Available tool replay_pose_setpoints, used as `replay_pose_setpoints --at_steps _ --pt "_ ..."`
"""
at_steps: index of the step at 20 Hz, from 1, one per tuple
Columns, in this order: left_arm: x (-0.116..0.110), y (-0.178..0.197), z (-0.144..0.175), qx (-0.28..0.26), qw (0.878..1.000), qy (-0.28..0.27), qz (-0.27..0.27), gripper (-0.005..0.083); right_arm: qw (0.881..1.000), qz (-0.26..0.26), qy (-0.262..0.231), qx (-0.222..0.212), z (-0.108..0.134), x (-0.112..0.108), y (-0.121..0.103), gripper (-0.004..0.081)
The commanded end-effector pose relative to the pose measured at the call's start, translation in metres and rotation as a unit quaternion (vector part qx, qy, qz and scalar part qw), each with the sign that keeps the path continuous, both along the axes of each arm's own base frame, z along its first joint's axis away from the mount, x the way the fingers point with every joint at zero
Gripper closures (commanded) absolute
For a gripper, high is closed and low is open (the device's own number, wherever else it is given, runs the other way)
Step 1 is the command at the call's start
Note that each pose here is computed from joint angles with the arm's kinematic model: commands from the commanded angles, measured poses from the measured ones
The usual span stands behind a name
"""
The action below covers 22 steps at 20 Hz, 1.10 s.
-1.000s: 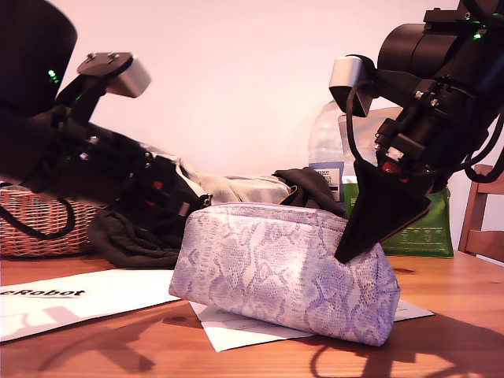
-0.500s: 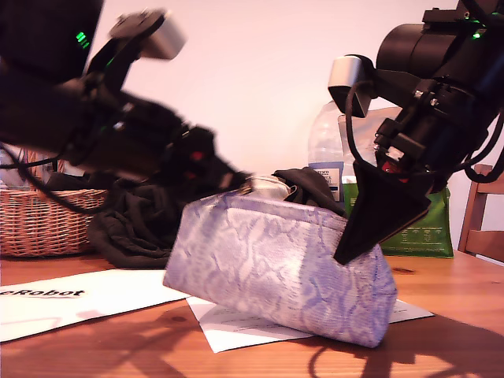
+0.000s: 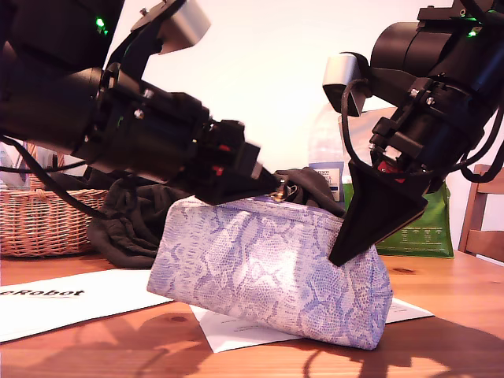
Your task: Open the zipper in the zip bag in front of you
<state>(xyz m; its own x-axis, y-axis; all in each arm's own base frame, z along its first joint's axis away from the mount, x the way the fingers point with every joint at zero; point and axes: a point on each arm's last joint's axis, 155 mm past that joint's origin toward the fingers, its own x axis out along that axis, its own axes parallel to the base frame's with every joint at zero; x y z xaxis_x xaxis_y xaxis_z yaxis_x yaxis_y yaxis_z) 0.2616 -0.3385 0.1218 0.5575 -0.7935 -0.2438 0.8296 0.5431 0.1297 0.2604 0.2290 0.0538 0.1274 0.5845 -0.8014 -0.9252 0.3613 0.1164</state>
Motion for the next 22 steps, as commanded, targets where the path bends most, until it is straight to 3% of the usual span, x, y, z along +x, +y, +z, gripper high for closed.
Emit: replay_pose_setpoints --at_steps 1,5,9,14,17,20,22 --pt "-0.013 -0.016 0.019 -0.034 0.999 0.002 -0.03 0.0793 1.0 0.003 -0.002 0.001 -0.001 0.002 0.005 0.0783" --pt "-0.01 -0.014 0.019 -0.04 0.999 0.011 -0.018 0.0758 1.0 0.003 -0.002 0.001 -0.001 0.002 0.005 0.0783" --pt "0.005 -0.004 0.018 -0.011 0.999 -0.027 0.018 0.0543 1.0 0.003 -0.002 0.001 -0.001 0.002 0.005 0.0783" --pt "0.01 0.001 0.018 0.021 0.997 -0.07 0.027 0.0535 1.0 0.003 -0.002 0.001 -0.001 0.002 0.005 0.0783" --pt "0.026 0.015 0.027 0.068 0.986 -0.14 0.057 0.0535 1.0 0.003 -0.003 0.0 -0.001 0.002 0.005 0.0783" --pt "0.028 0.023 0.046 0.082 0.978 -0.181 0.06 0.0535 1.0 -0.001 -0.006 -0.006 -0.002 0.004 0.002 0.0783" --pt "0.022 0.028 0.05 0.088 0.981 -0.168 0.041 0.0535 1.0 -0.001 -0.006 -0.007 -0.002 0.004 0.002 0.0783"
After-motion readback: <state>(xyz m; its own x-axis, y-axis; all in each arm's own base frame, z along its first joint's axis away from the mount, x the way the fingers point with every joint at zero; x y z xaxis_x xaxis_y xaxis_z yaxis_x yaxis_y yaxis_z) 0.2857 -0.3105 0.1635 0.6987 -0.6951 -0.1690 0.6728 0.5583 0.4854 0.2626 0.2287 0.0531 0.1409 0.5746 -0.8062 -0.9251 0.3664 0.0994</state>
